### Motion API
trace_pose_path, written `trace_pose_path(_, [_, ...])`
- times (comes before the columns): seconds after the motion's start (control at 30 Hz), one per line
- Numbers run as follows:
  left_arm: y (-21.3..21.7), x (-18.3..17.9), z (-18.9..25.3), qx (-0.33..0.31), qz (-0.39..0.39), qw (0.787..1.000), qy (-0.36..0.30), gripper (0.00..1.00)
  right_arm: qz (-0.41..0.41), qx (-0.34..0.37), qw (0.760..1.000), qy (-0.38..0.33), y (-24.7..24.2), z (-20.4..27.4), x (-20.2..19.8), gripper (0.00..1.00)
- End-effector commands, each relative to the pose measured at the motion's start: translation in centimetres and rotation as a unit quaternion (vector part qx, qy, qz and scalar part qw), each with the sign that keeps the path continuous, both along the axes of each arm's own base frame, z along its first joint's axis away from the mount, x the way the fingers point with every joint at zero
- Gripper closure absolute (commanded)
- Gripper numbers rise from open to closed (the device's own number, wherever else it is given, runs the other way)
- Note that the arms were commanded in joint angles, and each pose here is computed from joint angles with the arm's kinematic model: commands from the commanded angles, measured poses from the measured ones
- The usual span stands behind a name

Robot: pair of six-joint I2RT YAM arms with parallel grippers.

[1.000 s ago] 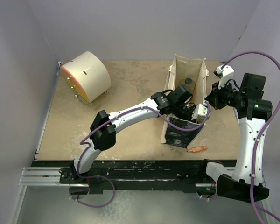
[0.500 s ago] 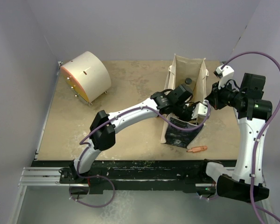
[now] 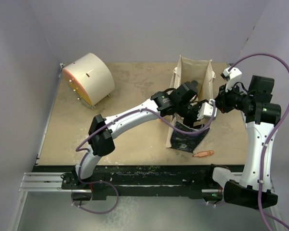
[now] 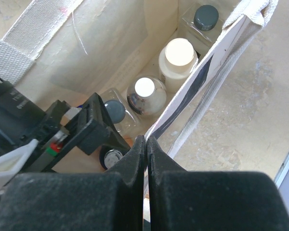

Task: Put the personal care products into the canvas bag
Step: Place the care product in the canvas bag.

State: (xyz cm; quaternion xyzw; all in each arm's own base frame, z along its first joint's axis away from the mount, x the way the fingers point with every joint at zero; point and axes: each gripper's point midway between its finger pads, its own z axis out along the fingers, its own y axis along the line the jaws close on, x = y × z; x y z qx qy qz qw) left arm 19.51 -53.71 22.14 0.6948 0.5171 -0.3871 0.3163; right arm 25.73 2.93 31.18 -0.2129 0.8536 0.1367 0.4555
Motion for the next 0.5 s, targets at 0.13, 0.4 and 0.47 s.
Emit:
trace_pose_path(0.13, [1.2,-1.8,8.7,-0.078,-0.028,0.996,-0.046,0.13,0.012,-0.012,0.997,-0.081,0.1,3.4,1.0,1.00])
trace_pose_path(0.4, [2.2,-1.0,10.7,-0.092,-0.010,0.994,-0.051,0.08,0.009,-0.014,0.996,-0.083,0.0,3.4,1.2,1.00])
trace_pose_path(0.47, [2.7,-0.7,11.1,-0.095,-0.004,0.994,-0.051,0.08,0.008,-0.014,0.996,-0.083,-0.1,3.4,1.2,1.00])
